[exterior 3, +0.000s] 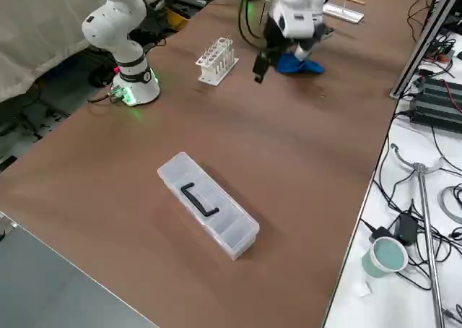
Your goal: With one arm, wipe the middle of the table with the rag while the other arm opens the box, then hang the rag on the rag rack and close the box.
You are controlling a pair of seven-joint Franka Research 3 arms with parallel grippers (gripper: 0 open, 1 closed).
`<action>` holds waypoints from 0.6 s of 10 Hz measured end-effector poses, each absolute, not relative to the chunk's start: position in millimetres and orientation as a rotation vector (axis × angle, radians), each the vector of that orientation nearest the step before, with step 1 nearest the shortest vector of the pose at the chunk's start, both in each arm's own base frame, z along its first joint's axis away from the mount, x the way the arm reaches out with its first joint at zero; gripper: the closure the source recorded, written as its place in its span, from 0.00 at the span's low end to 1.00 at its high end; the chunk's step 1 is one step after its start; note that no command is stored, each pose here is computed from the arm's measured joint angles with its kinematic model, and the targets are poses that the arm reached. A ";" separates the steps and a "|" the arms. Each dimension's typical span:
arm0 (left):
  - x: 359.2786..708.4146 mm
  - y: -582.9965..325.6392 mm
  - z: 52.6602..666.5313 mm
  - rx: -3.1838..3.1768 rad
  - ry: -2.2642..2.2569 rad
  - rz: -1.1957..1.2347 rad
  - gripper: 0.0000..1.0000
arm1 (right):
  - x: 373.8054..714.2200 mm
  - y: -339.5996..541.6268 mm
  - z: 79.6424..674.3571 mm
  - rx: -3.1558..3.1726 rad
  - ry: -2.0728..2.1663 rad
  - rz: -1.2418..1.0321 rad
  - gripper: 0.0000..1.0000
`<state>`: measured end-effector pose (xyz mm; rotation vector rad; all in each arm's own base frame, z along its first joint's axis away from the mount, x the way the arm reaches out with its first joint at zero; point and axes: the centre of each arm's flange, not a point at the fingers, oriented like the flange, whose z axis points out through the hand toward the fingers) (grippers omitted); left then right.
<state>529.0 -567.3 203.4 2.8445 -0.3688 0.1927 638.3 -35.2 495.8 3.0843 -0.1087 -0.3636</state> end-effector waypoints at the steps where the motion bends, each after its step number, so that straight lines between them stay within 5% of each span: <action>1: 525.8 -577.3 201.5 2.791 -0.337 0.236 0.91 | 642.0 -40.3 468.6 3.058 -0.116 -0.436 0.34; 5: 567.1 -545.7 188.6 2.802 -0.205 0.239 0.91 | 637.2 -126.8 343.9 2.899 -0.255 -0.741 0.98; 6: 581.2 -523.7 179.9 2.845 -0.167 0.175 0.91 | 636.7 -150.1 310.1 2.840 -0.262 -0.771 0.99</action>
